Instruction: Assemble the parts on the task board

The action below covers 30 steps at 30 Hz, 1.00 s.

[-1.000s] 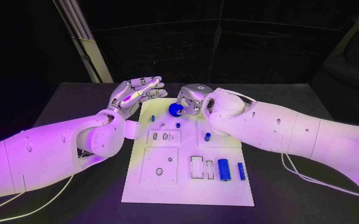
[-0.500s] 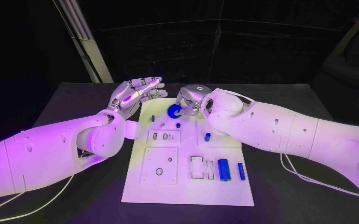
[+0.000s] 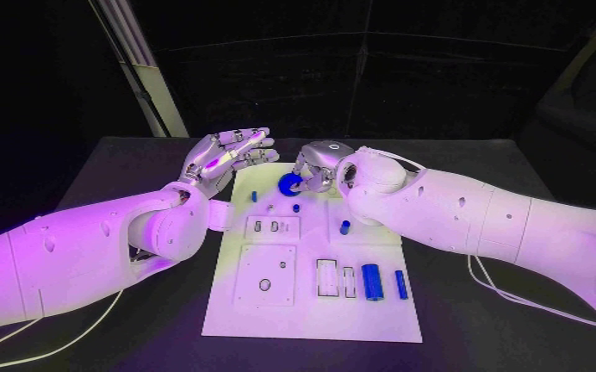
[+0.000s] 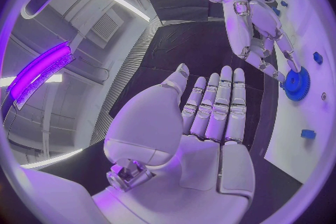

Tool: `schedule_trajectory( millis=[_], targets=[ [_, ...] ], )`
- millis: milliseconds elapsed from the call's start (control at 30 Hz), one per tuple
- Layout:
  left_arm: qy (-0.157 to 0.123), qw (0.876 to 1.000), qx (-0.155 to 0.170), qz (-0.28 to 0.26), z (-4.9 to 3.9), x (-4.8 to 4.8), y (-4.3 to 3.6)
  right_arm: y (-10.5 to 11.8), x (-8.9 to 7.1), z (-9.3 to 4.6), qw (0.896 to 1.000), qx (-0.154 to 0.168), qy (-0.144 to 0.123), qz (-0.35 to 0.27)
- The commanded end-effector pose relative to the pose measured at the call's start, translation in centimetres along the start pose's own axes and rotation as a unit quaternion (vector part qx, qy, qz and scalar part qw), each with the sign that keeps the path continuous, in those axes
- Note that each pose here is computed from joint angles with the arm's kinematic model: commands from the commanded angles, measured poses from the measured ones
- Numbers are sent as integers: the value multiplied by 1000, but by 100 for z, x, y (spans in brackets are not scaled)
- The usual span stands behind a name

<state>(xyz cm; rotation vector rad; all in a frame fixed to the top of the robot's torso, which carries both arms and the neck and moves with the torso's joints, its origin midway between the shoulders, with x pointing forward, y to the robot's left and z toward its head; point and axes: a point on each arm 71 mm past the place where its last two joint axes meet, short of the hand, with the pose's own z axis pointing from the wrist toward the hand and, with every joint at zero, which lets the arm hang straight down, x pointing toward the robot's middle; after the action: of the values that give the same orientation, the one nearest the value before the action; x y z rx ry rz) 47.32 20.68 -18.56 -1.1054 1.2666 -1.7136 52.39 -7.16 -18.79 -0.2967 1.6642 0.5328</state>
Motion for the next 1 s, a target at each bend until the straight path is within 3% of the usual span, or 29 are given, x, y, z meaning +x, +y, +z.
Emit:
schedule_trajectory(
  millis=[33,233,600,1000],
  targets=[
    [7,1000,2,-4,6,8,-12,-16,10,-1,1000,0,15,10],
    [7,1000,1,-4,11,9,-9,-15,54,16,999,2,42,21],
    [7,1000,1,-4,16,6,-7,-6,80,34,998,1,57,25],
    [6,1000,0,-3,14,-1,-8,-29,27,12,999,-3,23,35]
  ],
)
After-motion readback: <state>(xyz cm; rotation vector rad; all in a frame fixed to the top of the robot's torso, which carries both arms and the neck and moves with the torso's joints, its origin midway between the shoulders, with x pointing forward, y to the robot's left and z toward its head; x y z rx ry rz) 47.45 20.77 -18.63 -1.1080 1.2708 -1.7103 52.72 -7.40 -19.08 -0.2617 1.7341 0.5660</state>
